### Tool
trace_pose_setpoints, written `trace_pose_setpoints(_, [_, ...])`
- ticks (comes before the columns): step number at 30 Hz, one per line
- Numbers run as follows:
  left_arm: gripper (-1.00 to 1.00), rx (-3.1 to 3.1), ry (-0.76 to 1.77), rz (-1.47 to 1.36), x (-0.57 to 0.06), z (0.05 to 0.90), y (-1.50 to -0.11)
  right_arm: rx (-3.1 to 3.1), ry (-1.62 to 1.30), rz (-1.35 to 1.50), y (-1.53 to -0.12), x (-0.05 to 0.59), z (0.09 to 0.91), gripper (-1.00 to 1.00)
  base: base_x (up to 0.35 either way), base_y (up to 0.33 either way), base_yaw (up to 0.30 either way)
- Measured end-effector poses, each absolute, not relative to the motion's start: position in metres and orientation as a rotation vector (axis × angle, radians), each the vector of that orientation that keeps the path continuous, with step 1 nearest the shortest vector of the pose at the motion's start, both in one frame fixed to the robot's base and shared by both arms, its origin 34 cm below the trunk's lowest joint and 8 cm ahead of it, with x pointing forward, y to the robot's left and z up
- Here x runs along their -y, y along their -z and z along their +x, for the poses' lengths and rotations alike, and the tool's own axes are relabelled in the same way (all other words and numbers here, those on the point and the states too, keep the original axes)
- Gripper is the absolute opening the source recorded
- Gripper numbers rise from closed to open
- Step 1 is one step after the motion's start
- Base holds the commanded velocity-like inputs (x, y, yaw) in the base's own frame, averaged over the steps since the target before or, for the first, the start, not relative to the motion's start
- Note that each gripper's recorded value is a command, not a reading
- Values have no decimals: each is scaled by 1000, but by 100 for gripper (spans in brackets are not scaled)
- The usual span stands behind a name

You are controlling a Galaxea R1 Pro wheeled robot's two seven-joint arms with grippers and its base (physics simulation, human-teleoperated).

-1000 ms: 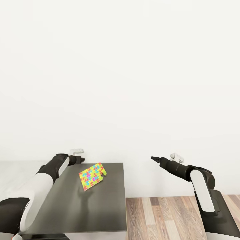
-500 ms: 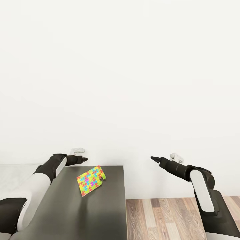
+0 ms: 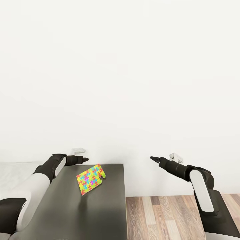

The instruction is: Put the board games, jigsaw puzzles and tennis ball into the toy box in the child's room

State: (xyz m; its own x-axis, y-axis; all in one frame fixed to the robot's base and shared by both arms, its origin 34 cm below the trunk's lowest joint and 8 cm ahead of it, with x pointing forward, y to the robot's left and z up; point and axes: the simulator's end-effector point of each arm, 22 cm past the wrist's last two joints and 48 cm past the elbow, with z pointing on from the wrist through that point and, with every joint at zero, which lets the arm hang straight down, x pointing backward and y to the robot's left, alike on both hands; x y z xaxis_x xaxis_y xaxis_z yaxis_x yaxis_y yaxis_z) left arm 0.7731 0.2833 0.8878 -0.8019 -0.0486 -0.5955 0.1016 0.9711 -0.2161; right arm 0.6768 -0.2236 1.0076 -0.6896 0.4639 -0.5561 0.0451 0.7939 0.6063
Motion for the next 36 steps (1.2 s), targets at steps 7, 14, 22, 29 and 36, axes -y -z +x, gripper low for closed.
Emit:
trace_pose_setpoints(7, [100, -2480, 393, 64, -270, 769, -889, -2246, -738, 375, -1007, 223, 677, 100, -141, 0, 0])
trace_pose_setpoints(14, [100, -2480, 402, 69, -268, 769, -889, -2247, -740, 371, -1007, 221, 676, 100, -16, 0, 0])
trace_pose_setpoints(22, [100, -2478, 402, 69, -268, 769, -889, -2247, -740, 372, -1007, 221, 677, 100, 0, 0, 0])
trace_pose_setpoints(29, [100, -2479, 401, 69, -268, 769, -889, -2247, -739, 372, -1007, 221, 677, 100, 0, 0, 0])
trace_pose_setpoints(36, [100, -2482, 400, 69, -268, 768, -887, -2249, -741, 373, -1006, 221, 676, 100, 0, 0, 0])
